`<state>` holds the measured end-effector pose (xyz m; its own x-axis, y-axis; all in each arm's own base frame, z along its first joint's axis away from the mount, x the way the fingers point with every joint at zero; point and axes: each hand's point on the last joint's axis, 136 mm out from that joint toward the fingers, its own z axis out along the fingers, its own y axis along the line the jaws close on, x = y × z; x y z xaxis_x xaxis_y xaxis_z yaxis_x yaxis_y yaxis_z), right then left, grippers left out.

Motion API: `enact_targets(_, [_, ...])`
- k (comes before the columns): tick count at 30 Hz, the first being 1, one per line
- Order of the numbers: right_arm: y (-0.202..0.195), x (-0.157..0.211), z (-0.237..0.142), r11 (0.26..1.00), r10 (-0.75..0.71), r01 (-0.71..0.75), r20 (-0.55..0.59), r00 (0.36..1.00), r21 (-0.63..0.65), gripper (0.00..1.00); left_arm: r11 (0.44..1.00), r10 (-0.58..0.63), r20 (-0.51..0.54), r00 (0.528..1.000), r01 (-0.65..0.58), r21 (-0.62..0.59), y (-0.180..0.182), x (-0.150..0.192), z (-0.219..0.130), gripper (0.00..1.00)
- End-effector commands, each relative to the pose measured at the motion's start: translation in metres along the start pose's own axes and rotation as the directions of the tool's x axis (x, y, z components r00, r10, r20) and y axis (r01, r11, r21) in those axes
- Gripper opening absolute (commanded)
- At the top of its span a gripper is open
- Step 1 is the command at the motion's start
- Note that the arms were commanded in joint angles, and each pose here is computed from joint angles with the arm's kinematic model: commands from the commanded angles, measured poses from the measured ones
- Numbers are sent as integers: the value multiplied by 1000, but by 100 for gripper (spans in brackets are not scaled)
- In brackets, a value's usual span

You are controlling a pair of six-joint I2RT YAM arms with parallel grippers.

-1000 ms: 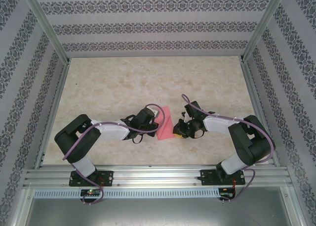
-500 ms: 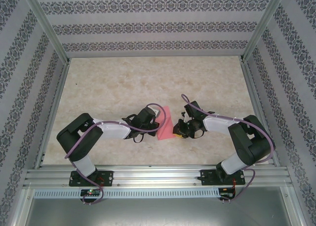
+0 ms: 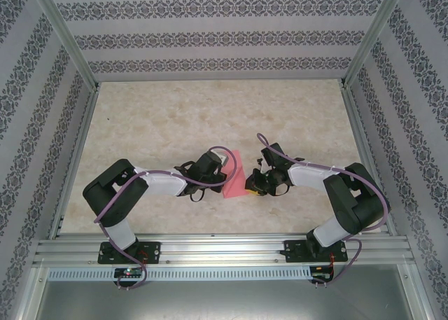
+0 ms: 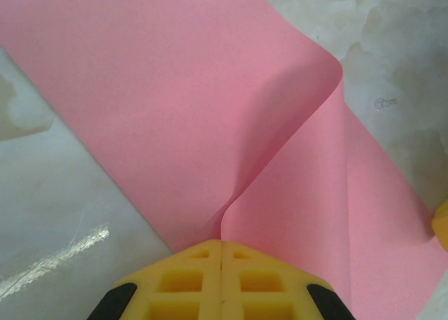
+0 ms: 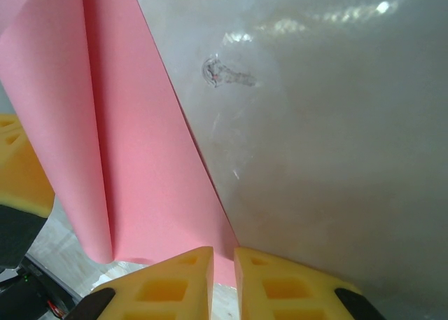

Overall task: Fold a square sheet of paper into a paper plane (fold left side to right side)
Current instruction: Fold the triangle a second time at the center of the table.

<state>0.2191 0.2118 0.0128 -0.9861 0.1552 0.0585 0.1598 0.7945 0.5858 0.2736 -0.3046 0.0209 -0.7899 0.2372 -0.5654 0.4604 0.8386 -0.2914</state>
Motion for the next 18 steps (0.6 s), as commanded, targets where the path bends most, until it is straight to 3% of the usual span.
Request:
enact_targets(1, [-6, 4, 6, 999, -17, 18, -17, 1000, 40, 17, 1000, 11, 24, 1000, -10, -25, 6, -10, 2, 0])
enact_targets(18, [-3, 4, 6, 999, -25, 26, -20, 999, 36, 18, 1000, 8, 22, 1000, -7, -23, 6, -8, 3, 0])
